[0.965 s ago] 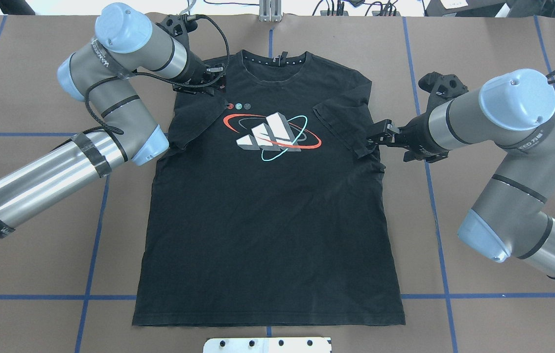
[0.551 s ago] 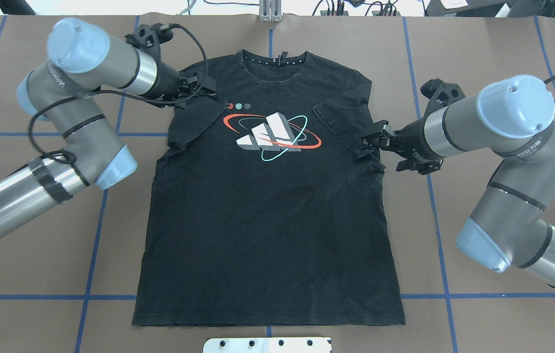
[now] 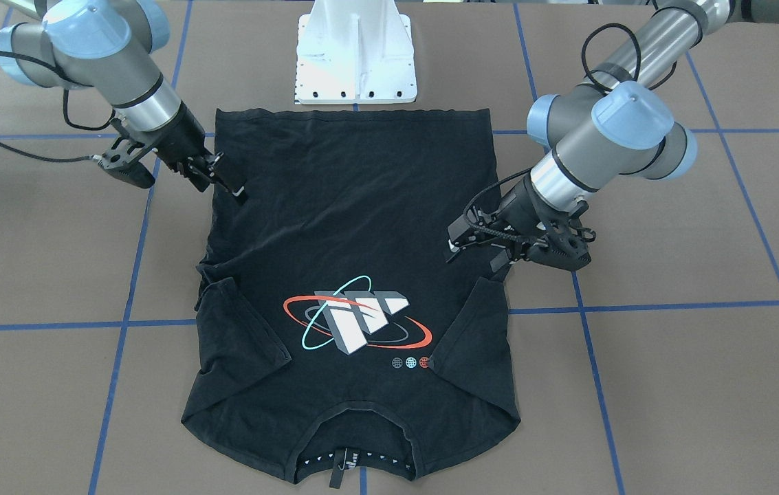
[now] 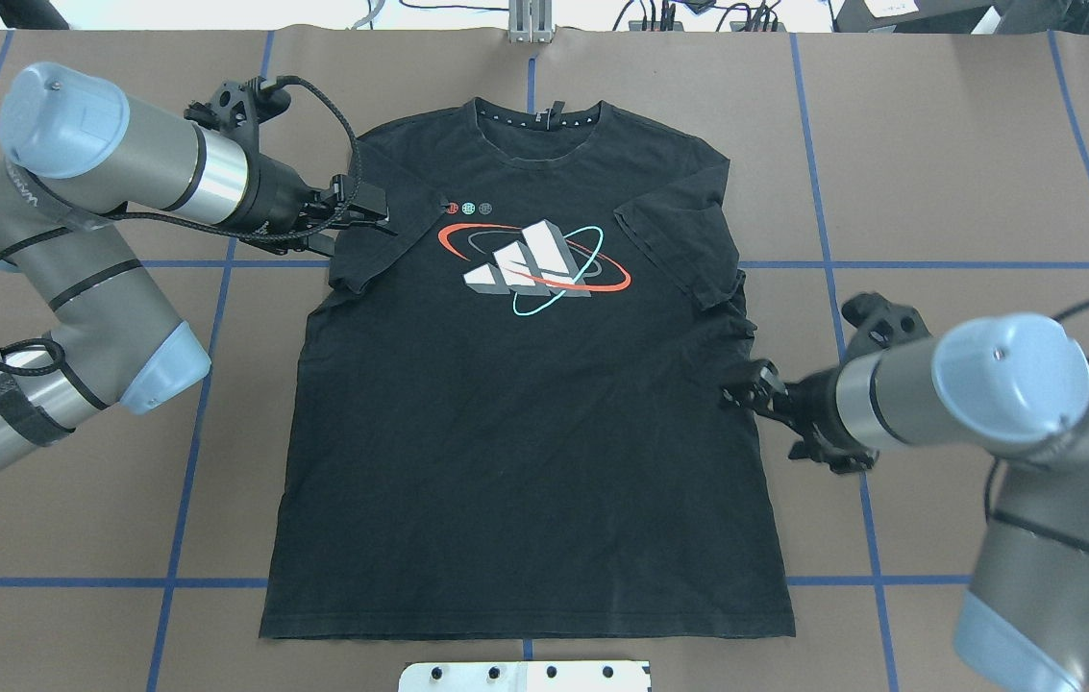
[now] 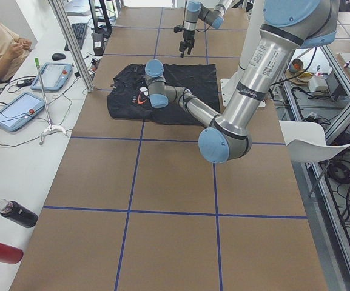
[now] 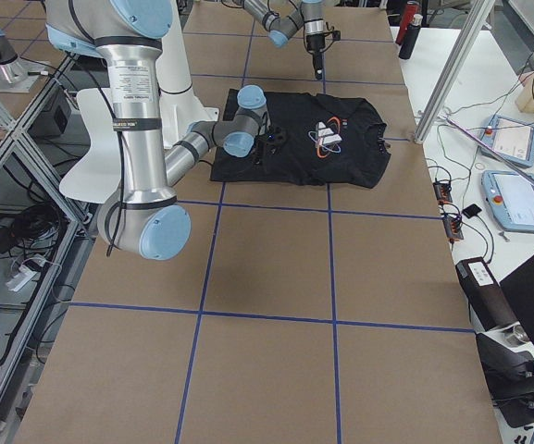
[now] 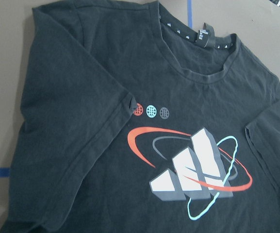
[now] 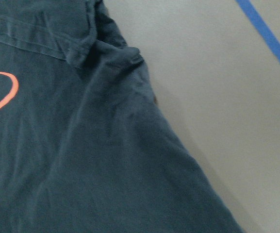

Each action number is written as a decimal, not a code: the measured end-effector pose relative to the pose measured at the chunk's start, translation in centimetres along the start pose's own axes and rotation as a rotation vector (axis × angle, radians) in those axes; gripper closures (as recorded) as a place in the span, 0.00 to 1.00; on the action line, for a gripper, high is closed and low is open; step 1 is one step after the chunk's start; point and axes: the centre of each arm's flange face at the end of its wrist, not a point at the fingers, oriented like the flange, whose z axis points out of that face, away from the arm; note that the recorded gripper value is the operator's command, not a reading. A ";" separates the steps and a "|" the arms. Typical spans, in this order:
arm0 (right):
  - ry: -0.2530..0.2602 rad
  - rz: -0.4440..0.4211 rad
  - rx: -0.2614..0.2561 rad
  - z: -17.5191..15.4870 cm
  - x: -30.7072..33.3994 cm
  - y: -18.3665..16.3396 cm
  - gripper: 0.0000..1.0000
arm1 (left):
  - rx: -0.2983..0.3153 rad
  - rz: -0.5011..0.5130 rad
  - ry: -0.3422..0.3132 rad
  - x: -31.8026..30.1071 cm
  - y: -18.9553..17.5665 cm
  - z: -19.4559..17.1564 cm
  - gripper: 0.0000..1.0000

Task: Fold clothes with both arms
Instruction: 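Move the right gripper to the hem corner nearest the robot while the left holds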

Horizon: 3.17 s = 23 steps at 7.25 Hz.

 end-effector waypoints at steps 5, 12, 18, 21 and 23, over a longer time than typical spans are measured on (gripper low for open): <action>0.087 0.044 0.112 4.3 6.8 11.7 0.14 | 0.019 -0.046 -0.005 0.1 0.8 0.6 0.01; 0.190 0.015 0.167 5.1 10.1 15.2 0.28 | 0.016 -0.056 -0.017 -0.6 1.2 1.4 0.01; 0.191 0.002 0.157 5.1 10.3 16.0 0.33 | 0.015 -0.057 -0.021 -0.7 1.4 1.7 0.01; 0.192 0.000 0.159 5.2 10.4 16.1 0.57 | 0.025 -0.055 -0.026 -0.7 1.7 2.1 0.01; 0.193 0.000 0.160 5.2 10.5 16.0 1.00 | 0.027 -0.055 -0.027 -0.7 1.8 2.2 0.01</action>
